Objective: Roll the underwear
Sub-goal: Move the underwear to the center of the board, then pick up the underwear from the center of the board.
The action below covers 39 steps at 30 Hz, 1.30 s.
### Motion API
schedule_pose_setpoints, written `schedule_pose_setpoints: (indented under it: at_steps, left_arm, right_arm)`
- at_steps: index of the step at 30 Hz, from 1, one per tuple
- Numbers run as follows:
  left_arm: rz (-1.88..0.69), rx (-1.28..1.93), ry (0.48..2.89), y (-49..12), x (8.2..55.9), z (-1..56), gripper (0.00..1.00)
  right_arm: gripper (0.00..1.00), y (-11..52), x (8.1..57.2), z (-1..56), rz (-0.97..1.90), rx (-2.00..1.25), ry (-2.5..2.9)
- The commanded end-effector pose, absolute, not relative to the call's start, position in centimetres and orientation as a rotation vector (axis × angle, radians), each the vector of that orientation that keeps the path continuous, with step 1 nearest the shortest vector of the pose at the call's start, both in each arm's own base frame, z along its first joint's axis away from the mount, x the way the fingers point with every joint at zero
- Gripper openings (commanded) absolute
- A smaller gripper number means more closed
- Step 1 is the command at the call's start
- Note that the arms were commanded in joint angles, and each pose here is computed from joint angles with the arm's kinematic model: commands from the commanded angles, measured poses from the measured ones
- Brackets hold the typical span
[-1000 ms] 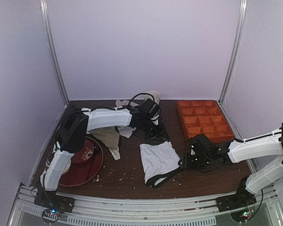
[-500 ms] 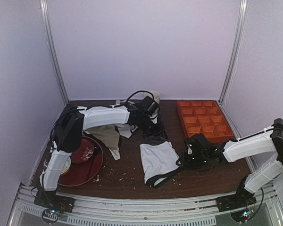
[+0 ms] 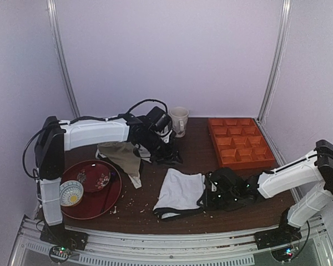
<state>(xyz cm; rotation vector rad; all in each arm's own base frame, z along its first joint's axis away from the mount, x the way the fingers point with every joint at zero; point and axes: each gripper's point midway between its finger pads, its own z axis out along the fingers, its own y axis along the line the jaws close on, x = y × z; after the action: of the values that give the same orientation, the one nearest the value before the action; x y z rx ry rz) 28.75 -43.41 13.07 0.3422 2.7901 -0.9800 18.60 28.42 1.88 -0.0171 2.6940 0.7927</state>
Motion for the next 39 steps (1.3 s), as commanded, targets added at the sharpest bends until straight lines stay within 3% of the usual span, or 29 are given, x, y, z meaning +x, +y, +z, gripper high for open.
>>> schedule_pose_setpoints:
  at_steps: [1,9,16,27,39]
  left_arm:
    - [-0.866,0.35,2.792,-40.7,28.5,13.0,0.47]
    - [-0.781,0.379,2.78,-37.7,26.8,14.1,0.48]
    - [-0.738,0.453,2.769,-37.5,24.8,14.3,0.48]
    - [-0.686,0.558,2.771,-38.3,22.5,13.7,0.48]
    - [-0.612,0.65,2.779,-39.7,20.4,12.7,0.48]
  right_arm:
    - [0.24,32.4,18.2,1.7,0.866,-0.02,2.708]
    - [0.39,32.0,19.1,5.2,0.821,-0.028,2.638]
    - [0.45,27.9,21.8,6.7,0.683,0.081,2.625]
    - [0.45,27.4,26.7,3.6,0.645,0.17,2.684]
    - [0.46,28.4,28.7,1.9,0.729,0.253,2.715]
